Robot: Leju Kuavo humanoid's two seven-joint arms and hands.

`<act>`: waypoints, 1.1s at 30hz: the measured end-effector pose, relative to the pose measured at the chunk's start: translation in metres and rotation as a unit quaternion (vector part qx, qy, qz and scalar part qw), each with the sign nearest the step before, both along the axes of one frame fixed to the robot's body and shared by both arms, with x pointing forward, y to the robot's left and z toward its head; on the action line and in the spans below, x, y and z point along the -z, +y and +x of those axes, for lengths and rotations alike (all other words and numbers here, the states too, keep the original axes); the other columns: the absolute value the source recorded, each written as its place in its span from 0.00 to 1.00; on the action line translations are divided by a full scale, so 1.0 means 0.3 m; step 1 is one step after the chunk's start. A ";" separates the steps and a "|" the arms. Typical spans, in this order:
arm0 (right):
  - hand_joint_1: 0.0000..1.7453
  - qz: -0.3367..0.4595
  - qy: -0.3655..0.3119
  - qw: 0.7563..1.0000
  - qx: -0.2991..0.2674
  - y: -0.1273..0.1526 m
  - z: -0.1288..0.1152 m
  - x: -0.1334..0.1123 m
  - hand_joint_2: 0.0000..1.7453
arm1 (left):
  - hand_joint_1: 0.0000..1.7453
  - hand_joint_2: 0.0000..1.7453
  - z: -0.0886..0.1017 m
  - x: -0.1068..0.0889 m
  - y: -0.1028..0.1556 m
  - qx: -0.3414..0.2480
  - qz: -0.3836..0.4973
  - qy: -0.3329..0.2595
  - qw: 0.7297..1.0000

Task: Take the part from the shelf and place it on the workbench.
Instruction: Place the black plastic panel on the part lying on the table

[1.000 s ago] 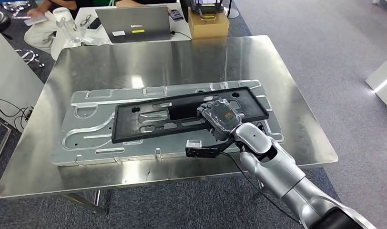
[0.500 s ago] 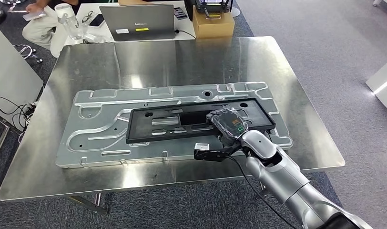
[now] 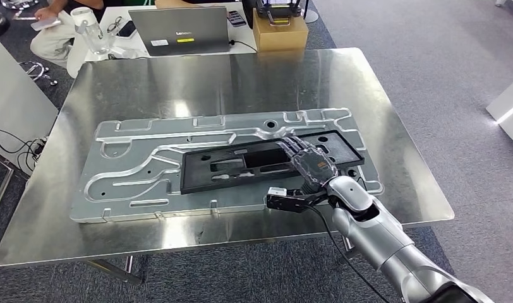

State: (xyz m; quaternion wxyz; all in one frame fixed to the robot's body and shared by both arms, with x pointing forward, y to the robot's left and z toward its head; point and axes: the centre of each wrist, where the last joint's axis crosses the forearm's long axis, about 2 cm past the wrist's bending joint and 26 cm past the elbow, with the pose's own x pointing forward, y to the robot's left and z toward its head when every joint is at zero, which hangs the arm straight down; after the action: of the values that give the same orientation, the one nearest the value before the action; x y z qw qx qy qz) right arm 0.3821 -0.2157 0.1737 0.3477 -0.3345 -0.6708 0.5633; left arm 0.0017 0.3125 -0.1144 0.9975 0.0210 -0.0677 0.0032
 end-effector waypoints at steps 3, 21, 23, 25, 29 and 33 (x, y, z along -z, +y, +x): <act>0.00 -0.001 0.003 1.000 0.002 -0.003 0.001 0.005 0.00 | 0.00 0.00 0.000 0.000 0.000 -0.001 0.000 0.000 1.000; 0.00 0.063 -0.030 0.995 -0.073 0.091 -0.089 -0.067 0.00 | 0.00 0.00 0.004 -0.001 0.005 -0.007 0.012 -0.005 1.000; 0.00 0.071 -0.022 0.994 -0.081 0.099 -0.103 -0.064 0.00 | 0.00 0.00 0.004 0.000 0.005 -0.007 0.012 -0.005 1.000; 0.00 0.077 -0.023 0.993 -0.087 0.107 -0.111 -0.072 0.00 | 0.00 0.00 0.003 0.000 0.004 -0.008 0.012 -0.005 1.000; 0.00 0.086 -0.033 0.991 -0.100 0.121 -0.127 -0.091 0.00 | 0.00 0.00 0.004 0.000 0.002 -0.010 0.011 -0.005 1.000; 0.00 0.094 -0.043 0.989 -0.108 0.132 -0.144 -0.105 0.00 | 0.00 0.00 0.000 0.000 0.000 -0.013 0.011 -0.003 1.000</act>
State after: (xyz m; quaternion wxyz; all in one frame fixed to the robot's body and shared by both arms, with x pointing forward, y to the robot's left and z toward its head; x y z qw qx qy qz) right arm 0.3390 -0.1761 0.2052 0.2859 -0.2495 -0.7673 0.5169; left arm 0.0017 0.3124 -0.1144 0.9968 0.0330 -0.0708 0.0157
